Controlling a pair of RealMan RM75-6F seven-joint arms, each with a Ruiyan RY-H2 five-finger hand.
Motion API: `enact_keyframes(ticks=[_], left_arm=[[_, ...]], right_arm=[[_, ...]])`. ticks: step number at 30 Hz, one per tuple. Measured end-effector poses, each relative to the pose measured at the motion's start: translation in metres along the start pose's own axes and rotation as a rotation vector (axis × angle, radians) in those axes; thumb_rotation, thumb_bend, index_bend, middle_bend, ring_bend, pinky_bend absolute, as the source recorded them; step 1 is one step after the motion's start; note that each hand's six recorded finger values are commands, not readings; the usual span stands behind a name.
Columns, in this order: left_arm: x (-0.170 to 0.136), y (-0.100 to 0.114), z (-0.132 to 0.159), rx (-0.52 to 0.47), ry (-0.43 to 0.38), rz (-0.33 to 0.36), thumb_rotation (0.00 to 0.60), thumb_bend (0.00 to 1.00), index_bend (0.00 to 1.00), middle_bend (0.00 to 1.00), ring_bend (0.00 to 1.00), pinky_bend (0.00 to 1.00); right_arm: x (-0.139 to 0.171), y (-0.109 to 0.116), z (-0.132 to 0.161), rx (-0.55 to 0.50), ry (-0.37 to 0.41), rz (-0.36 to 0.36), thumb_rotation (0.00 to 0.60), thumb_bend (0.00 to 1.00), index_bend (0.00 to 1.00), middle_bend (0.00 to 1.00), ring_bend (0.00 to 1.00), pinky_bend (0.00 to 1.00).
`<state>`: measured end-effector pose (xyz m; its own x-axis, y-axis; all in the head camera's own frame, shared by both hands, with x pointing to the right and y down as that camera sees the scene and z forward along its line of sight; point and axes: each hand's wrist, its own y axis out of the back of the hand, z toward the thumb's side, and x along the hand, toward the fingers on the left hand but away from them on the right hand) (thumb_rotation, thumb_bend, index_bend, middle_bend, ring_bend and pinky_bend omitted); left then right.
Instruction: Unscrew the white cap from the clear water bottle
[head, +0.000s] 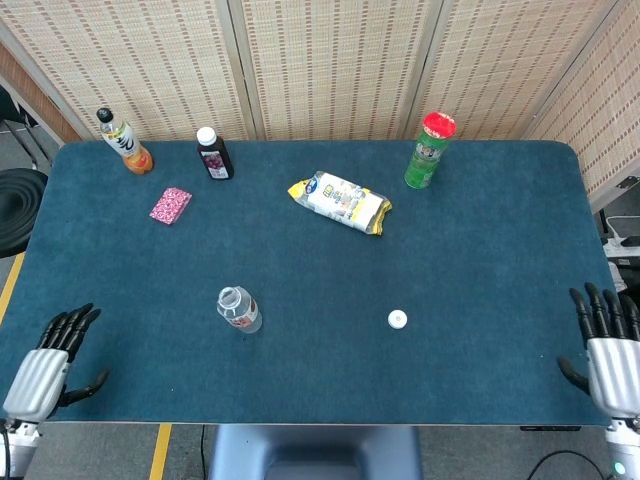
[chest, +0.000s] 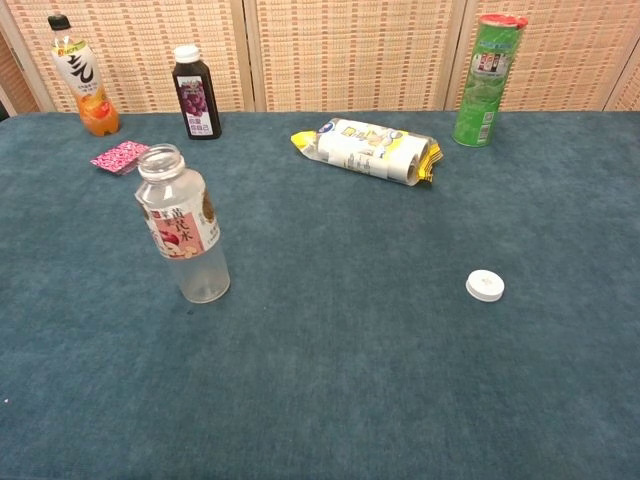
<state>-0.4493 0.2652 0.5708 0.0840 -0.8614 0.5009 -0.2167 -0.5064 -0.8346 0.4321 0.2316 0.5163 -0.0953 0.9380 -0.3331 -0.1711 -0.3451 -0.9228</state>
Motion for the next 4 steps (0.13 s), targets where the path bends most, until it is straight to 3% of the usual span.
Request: enact_keyframes(ticks=[4], left_arm=[[-0.008,-0.003,-0.026,0.073,0.108,0.002,0.6,0.34,0.0,0.0,0.0,0.01]], right_arm=[[0.006,-0.006,-0.009,-0.021,-0.002,-0.013,0.6,0.09,0.0,0.0,0.0,0.0]])
